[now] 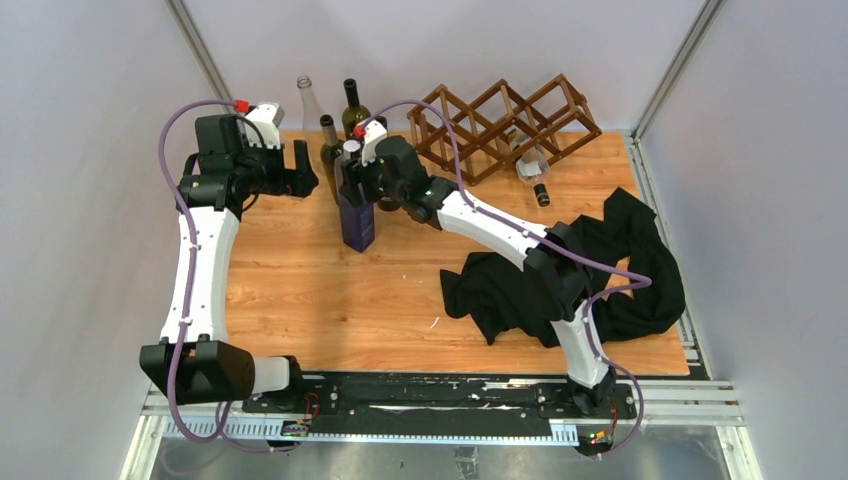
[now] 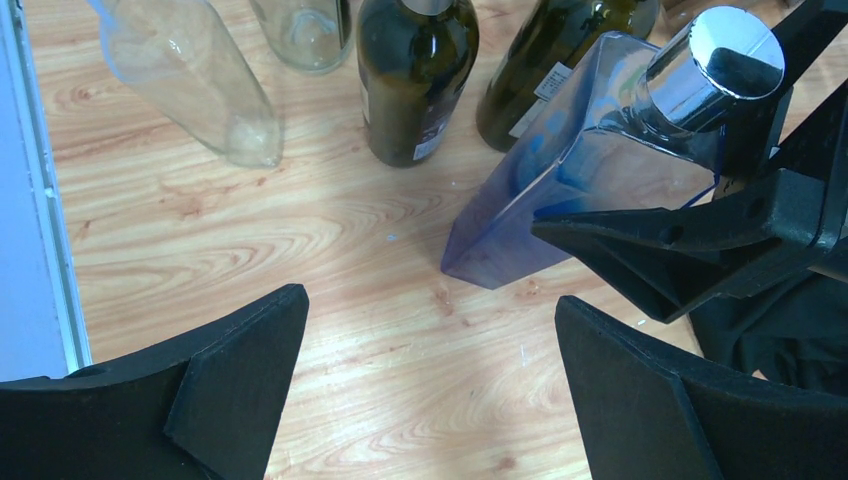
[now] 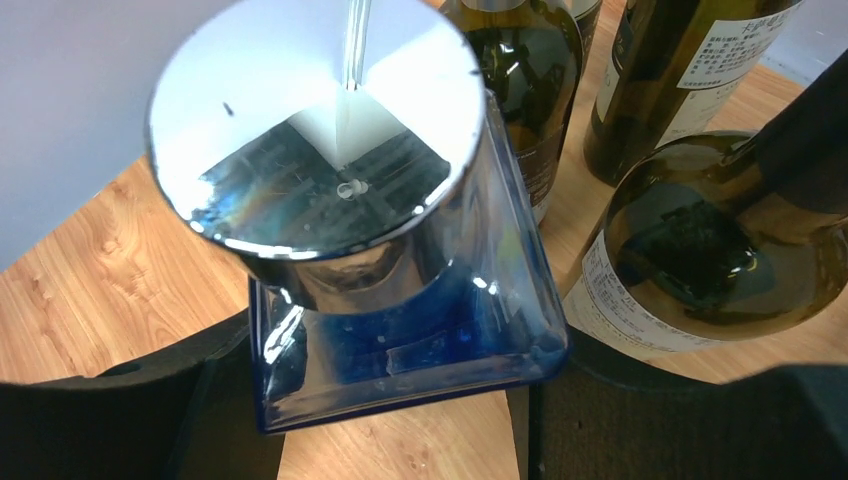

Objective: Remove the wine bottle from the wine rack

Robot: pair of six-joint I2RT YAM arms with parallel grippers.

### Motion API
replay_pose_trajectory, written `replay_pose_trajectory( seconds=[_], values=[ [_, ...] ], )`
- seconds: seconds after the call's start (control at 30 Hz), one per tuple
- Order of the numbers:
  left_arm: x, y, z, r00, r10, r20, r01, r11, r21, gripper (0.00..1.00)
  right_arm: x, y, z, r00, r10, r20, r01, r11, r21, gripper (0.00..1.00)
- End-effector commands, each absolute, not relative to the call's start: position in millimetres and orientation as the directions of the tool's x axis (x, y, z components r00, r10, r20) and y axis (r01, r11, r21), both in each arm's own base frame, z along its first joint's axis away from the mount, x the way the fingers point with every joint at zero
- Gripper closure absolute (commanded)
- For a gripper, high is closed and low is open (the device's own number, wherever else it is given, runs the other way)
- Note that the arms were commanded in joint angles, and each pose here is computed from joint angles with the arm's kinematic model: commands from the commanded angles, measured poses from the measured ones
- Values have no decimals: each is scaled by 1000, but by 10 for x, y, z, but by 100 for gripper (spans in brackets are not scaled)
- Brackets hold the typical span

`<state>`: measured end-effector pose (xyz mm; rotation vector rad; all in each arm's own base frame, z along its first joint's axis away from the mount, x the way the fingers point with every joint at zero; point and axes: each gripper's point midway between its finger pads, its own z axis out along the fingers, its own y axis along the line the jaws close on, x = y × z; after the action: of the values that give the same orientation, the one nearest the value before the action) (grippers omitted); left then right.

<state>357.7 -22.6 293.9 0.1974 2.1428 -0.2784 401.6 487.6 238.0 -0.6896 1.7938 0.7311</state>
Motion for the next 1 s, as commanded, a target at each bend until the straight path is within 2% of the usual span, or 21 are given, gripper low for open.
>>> replay_pose_trajectory(
  seconds=[0.0,0.03,0.07,0.17,0.2,0.27,0.37,0.47,0.7,0.97],
  values=[
    [3545,-212,2976,-551,28,-834,243,962,-128,0,4082,5047,3132,-178,65,-982,-773,608,181,100],
    [3546,-208,2981,-549,30,-835,242,962,-125,0,4067,5063,3098,-174,49,-983,-780,603,168,100],
    [3543,-204,2993,-546,31,-837,241,963,-121,0,4043,5082,3047,-173,27,-985,-786,598,155,94],
    [3540,-207,3018,-541,31,-840,243,963,-121,0,3966,5135,2953,-162,-44,-986,-805,583,106,63],
    [3543,-207,3024,-539,32,-842,243,963,-120,0,3944,5143,2918,-159,-68,-985,-809,580,90,55],
    [3542,-207,3048,-535,33,-845,243,963,-117,0,3914,5139,2863,-155,-101,-983,-810,582,68,43],
    [3531,-213,3072,-528,34,-848,248,962,-116,0,3868,5129,2860,-142,-119,-983,-814,578,48,30],
    [3511,-221,3073,-527,35,-849,252,961,-117,0,3805,5136,2893,-128,-135,-983,-822,569,29,11],
    [3470,-247,3134,-501,55,-864,278,955,-101,0,3616,5001,3097,-132,-139,-981,-824,566,30,8],
    [3466,-234,3197,-489,69,-869,282,956,-83,0,3272,4450,3369,-175,-126,-976,-836,543,80,5]
  ],
)
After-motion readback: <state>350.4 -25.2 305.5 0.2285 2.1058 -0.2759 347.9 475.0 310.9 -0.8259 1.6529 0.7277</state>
